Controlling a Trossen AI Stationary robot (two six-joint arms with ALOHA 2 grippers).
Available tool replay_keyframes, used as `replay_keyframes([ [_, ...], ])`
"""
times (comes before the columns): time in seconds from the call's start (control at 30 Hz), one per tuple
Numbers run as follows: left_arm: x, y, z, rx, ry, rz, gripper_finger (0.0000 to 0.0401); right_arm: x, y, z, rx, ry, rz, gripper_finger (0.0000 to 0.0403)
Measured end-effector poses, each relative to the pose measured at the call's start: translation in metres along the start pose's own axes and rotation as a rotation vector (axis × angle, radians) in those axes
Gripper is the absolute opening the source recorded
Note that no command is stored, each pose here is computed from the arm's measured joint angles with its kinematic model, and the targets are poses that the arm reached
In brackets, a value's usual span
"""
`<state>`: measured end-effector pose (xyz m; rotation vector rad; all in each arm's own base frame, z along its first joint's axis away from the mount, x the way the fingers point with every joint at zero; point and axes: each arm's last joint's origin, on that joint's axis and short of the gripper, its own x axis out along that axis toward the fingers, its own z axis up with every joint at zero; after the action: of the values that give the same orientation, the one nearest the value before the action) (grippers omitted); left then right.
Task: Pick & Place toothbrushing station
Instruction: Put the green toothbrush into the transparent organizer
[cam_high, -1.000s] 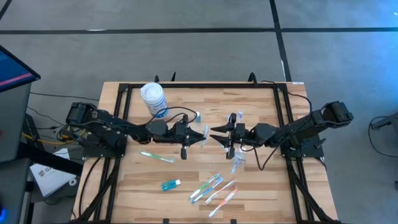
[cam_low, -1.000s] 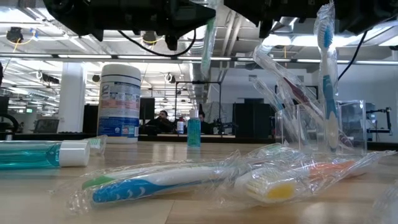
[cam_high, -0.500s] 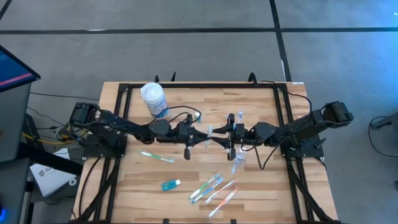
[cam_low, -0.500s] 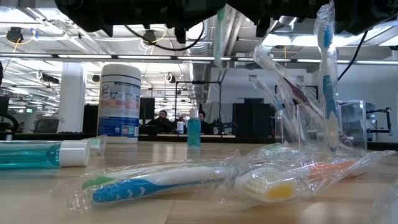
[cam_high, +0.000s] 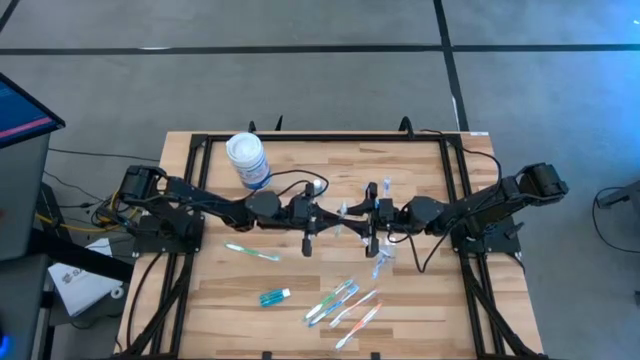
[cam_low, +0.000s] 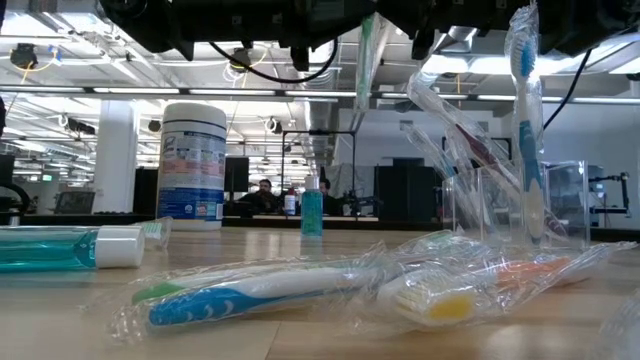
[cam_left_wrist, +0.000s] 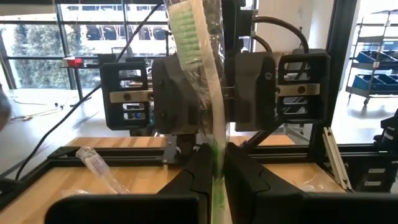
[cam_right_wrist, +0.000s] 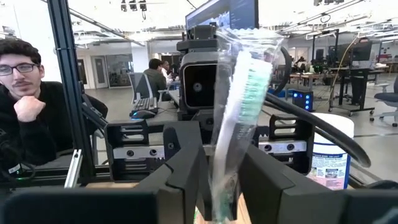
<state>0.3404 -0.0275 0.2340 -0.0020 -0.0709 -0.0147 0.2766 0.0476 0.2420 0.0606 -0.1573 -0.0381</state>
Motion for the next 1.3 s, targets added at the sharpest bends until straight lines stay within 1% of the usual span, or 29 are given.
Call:
replay_keyframes([
  [0.07, 0.001, 0.000, -0.001, 0.000, 0.004, 0.000, 0.0012, 0.000, 0.000, 0.000, -0.003, 0.000, -0.001, 0.0067],
  [0.17, 0.001, 0.000, -0.002, 0.003, 0.007, 0.002, 0.0014, 0.000, 0.000, 0.000, -0.008, 0.000, 0.001, 0.0025],
  [0.23, 0.001, 0.000, -0.002, 0.007, 0.007, 0.001, 0.0018, 0.000, 0.000, 0.000, -0.009, 0.000, 0.001, 0.0011],
  [0.33, 0.001, 0.000, -0.002, 0.006, 0.007, 0.002, 0.0024, 0.000, 0.000, 0.000, -0.013, 0.001, 0.000, 0.0017],
  [0.43, 0.001, 0.000, -0.002, 0.002, 0.008, 0.002, 0.0035, 0.000, 0.000, -0.001, -0.030, 0.005, 0.000, 0.0008],
  [0.6, 0.001, 0.000, -0.002, -0.003, 0.007, 0.003, 0.0053, 0.000, 0.000, 0.000, -0.049, 0.008, 0.000, 0.0005],
  [0.67, -0.001, 0.000, 0.000, -0.003, 0.001, 0.009, 0.0060, -0.002, 0.000, 0.003, -0.073, 0.010, -0.001, 0.0005],
  [0.83, -0.010, 0.001, 0.004, -0.003, -0.009, 0.010, 0.0075, -0.008, -0.001, 0.011, -0.088, 0.030, -0.008, 0.0004],
  [0.97, -0.019, 0.002, 0.008, -0.004, -0.023, 0.014, 0.0084, -0.014, -0.004, 0.020, -0.100, 0.040, -0.063, 0.0004],
  [1.07, -0.029, 0.002, 0.007, -0.003, -0.016, 0.014, 0.0085, -0.020, -0.006, 0.025, -0.109, 0.070, -0.092, 0.0004],
  [1.2, -0.041, 0.003, 0.003, -0.014, -0.004, 0.014, 0.0085, -0.030, -0.006, 0.028, -0.125, 0.129, -0.196, 0.0004],
  [1.3, -0.048, 0.002, 0.002, -0.040, 0.002, 0.008, 0.0085, -0.038, -0.003, 0.034, -0.134, 0.138, -0.237, 0.0004],
])
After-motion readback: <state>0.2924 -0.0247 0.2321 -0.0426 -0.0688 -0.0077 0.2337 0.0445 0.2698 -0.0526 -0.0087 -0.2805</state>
